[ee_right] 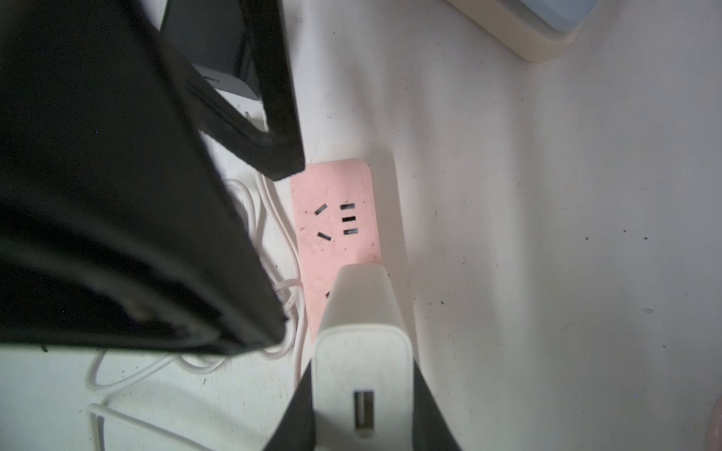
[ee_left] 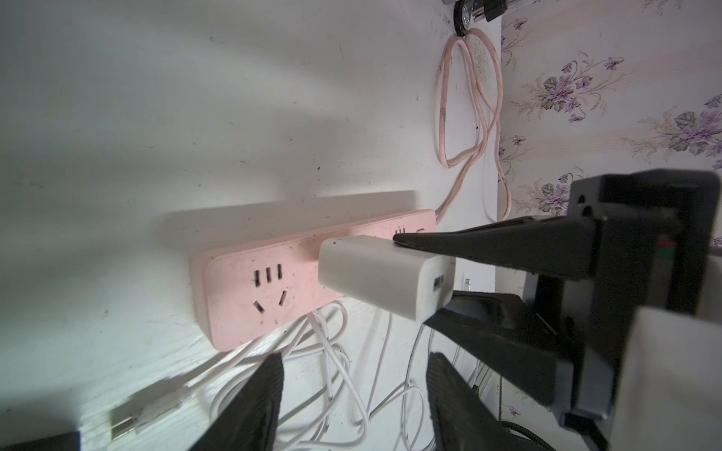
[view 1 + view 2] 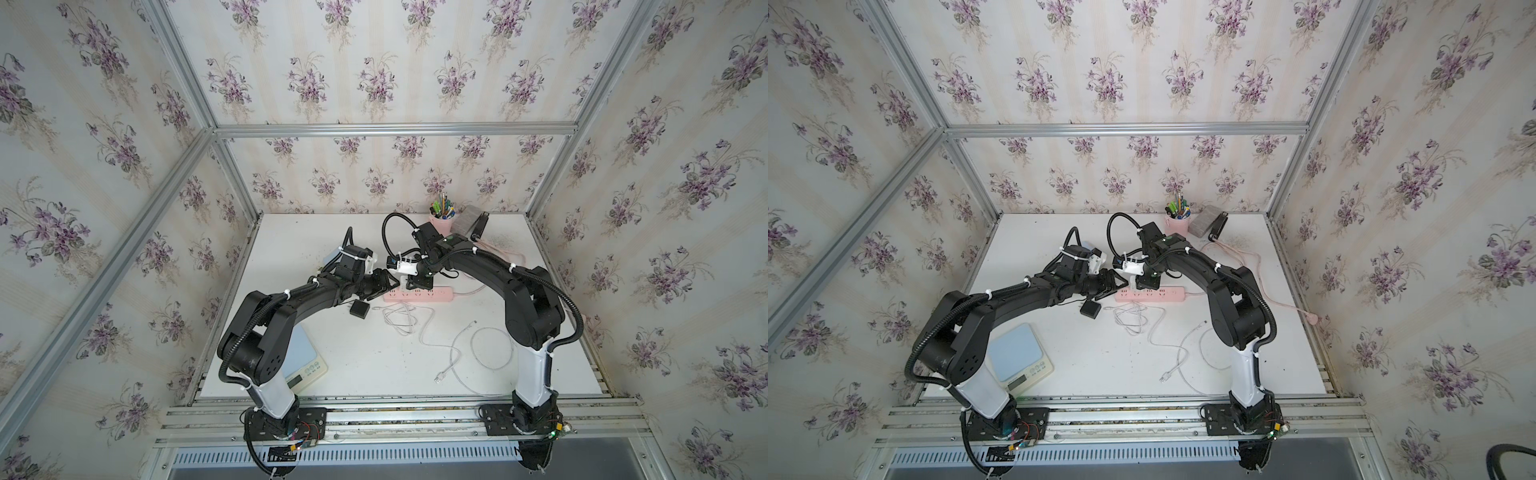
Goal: Charge the electronic scale
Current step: Insert the charging cable into the plug.
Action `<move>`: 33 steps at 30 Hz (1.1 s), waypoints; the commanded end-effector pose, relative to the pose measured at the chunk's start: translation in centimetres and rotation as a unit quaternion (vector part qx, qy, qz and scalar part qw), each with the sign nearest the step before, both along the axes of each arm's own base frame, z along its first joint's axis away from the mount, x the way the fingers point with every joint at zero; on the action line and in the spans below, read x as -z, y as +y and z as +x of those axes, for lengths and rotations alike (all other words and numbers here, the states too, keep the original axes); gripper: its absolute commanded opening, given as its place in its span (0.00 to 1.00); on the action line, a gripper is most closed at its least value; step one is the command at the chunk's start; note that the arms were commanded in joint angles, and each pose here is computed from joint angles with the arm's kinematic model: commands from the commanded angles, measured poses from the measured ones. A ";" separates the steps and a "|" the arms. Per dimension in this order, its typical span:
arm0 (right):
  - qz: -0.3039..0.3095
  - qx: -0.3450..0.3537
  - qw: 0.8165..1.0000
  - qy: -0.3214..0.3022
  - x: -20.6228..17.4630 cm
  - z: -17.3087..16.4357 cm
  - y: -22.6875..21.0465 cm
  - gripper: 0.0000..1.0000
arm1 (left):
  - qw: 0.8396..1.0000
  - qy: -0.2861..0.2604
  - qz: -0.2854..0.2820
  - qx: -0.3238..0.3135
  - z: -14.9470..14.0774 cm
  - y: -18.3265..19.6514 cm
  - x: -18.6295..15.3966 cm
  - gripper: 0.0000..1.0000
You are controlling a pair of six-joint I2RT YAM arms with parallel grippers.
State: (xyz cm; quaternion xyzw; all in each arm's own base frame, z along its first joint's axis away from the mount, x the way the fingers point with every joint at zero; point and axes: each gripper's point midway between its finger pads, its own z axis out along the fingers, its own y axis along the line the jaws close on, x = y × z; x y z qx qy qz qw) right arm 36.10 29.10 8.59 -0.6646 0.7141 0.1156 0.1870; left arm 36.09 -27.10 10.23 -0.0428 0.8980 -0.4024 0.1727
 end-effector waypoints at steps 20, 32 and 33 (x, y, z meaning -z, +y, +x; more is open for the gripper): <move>0.004 -0.059 0.997 0.053 2.0 -4.4 1.4 0.00 | 0.999 -0.022 -0.012 -0.039 3.2 -0.7 -1.0 0.59; 0.027 -0.059 0.994 0.089 2.8 -5.1 1.6 0.00 | 0.986 -0.026 -0.115 -0.115 4.3 -0.5 -0.7 0.57; 0.028 -0.057 0.994 0.091 3.0 -5.2 1.4 0.00 | 0.986 -0.028 -0.120 -0.116 4.3 -0.5 -0.8 0.57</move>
